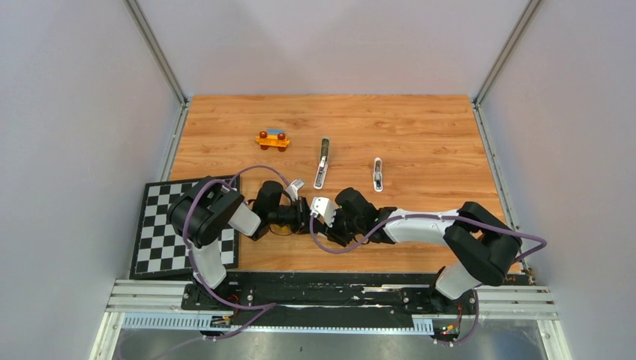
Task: Load the staples into the stapler
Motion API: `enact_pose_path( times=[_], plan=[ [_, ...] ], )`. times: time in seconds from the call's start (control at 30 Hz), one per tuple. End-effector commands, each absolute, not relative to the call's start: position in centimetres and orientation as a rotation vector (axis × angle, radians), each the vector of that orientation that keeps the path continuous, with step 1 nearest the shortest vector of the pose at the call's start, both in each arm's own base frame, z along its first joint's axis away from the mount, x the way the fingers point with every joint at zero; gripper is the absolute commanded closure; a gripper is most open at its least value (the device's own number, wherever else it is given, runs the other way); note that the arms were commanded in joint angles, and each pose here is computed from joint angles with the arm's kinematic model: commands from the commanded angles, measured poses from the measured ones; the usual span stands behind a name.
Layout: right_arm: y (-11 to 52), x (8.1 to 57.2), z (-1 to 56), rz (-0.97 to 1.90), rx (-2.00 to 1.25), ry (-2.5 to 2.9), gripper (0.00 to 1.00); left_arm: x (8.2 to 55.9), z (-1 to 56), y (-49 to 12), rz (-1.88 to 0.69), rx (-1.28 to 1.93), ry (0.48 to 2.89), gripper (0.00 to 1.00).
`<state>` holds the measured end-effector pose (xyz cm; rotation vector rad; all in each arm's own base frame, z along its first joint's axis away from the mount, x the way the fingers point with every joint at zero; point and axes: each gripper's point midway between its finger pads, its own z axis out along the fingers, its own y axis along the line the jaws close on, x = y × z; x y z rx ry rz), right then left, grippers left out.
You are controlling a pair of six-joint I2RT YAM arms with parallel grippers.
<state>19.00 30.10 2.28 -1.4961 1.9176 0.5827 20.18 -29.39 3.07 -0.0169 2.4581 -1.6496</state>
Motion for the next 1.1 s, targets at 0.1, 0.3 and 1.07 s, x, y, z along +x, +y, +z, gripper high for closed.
enact_pose_path(
  times=[0.1, 0.3, 1.07],
  plan=[
    [27.3, 18.4, 0.4, 0.483, -1.582, 2.009, 0.55, 19.9, 3.1, -29.0, -1.676, 0.012, 2.457, 0.97],
    [26.7, 18.0, -0.2, 0.462, -1.627, 2.038, 0.56, 21.0, 3.5, -27.9, -1.641, 0.009, 2.456, 1.00],
    [27.1, 18.5, 0.7, 0.468, -1.665, 2.013, 0.71, 23.0, 2.8, -24.7, -1.457, -0.038, 2.520, 0.97]
  ],
)
